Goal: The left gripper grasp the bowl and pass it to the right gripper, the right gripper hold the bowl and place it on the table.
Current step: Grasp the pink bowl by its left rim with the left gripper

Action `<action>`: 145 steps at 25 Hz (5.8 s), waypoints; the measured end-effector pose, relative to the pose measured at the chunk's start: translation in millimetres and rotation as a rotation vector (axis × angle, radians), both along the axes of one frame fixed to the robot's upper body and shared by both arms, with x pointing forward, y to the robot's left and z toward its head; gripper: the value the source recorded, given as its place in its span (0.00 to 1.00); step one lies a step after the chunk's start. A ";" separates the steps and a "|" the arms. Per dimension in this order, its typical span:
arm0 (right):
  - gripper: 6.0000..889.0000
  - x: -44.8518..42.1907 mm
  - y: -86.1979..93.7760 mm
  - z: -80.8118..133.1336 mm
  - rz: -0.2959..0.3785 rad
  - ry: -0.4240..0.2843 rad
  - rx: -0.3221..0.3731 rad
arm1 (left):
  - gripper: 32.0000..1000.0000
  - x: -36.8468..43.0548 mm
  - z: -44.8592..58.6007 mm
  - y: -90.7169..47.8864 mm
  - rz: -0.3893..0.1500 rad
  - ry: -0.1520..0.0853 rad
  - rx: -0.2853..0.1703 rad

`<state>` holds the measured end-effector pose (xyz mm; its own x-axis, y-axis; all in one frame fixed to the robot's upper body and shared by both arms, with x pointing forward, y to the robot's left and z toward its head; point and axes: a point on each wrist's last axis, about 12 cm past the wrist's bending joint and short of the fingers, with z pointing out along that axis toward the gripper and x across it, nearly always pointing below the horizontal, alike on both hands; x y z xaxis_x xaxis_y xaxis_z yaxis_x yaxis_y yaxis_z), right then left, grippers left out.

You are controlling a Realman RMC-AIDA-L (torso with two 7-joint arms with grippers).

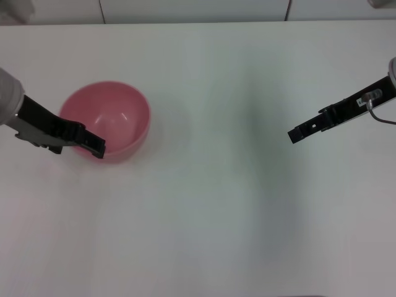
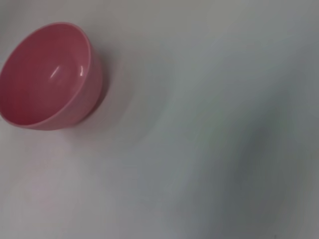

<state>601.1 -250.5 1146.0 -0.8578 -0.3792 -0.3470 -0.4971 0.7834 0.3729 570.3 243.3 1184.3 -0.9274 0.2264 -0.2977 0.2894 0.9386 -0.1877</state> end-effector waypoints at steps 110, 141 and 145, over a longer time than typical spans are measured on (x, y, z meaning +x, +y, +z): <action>0.99 0.6 0.3 -0.5 0.004 -0.006 0.000 | 0.88 86.2 -36.8 6.8 0.069 -0.086 0.161; 0.99 1.6 3.6 0.8 0.009 -0.015 0.023 | 0.88 82.7 -65.5 9.1 0.086 -0.078 0.166; 0.99 2.0 3.5 0.9 0.008 -0.017 0.023 | 0.88 82.1 -66.6 9.3 0.084 -0.076 0.168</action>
<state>603.1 -247.1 1146.9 -0.8487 -0.3778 -0.3701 -0.5097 0.7709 0.3820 652.4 252.6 1117.7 -0.9215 0.2018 -0.3317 0.2163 0.9763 -0.0070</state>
